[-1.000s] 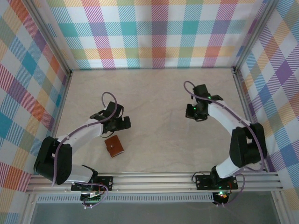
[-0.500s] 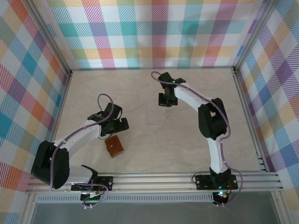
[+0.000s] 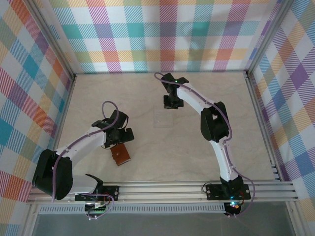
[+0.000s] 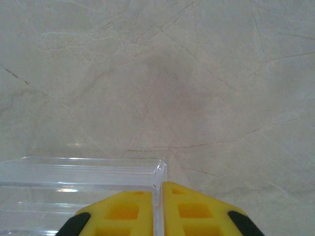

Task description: Take the credit cards out of the card holder

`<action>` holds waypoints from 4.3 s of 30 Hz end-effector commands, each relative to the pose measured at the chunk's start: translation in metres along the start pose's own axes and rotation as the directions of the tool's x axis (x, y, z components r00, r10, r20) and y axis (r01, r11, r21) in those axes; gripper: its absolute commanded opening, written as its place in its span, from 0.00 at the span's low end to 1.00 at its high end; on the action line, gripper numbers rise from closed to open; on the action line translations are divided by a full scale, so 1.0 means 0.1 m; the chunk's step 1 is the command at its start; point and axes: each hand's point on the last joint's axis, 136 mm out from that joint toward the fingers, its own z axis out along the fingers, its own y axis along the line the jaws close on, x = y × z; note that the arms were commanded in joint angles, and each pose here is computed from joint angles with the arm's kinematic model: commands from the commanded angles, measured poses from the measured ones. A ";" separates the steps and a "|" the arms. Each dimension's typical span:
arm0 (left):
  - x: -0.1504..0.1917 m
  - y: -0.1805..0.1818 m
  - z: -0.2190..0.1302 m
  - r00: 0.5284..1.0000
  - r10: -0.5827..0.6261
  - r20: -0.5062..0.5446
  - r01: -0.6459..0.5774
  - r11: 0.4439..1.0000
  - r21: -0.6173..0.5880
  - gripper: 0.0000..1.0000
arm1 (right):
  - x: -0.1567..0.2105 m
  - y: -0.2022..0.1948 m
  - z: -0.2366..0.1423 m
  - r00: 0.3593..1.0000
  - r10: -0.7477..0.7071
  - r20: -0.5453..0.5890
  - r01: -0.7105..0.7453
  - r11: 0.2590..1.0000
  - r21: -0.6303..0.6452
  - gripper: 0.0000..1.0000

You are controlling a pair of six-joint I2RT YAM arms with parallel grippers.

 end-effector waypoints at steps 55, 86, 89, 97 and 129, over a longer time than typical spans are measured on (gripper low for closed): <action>0.55 -1.11 0.26 0.937 0.275 -0.216 -0.266 0.962 0.069 0.81 | 0.70 -0.62 -0.79 0.998 0.039 0.043 -0.035 0.995 -0.089 0.68; 0.56 -1.52 0.00 0.949 0.277 -0.151 -0.253 0.954 0.162 0.90 | 1.65 -0.12 -0.52 0.967 0.158 -0.202 -0.242 0.818 -0.522 0.58; 0.54 -1.38 -0.01 0.959 0.240 -0.154 -0.215 0.963 0.160 0.88 | 1.68 0.04 -0.44 0.967 0.128 -0.219 -0.229 0.811 -0.538 0.55; 0.49 -1.14 -0.05 0.974 0.172 -0.148 -0.146 0.974 0.171 0.80 | 1.65 0.28 -0.29 0.966 0.090 -0.241 -0.212 0.808 -0.549 0.48; 0.61 -1.78 0.03 0.910 0.357 -0.211 -0.291 0.912 0.289 0.53 | 1.77 0.36 0.01 0.952 0.071 -0.299 -0.220 0.839 -0.499 0.13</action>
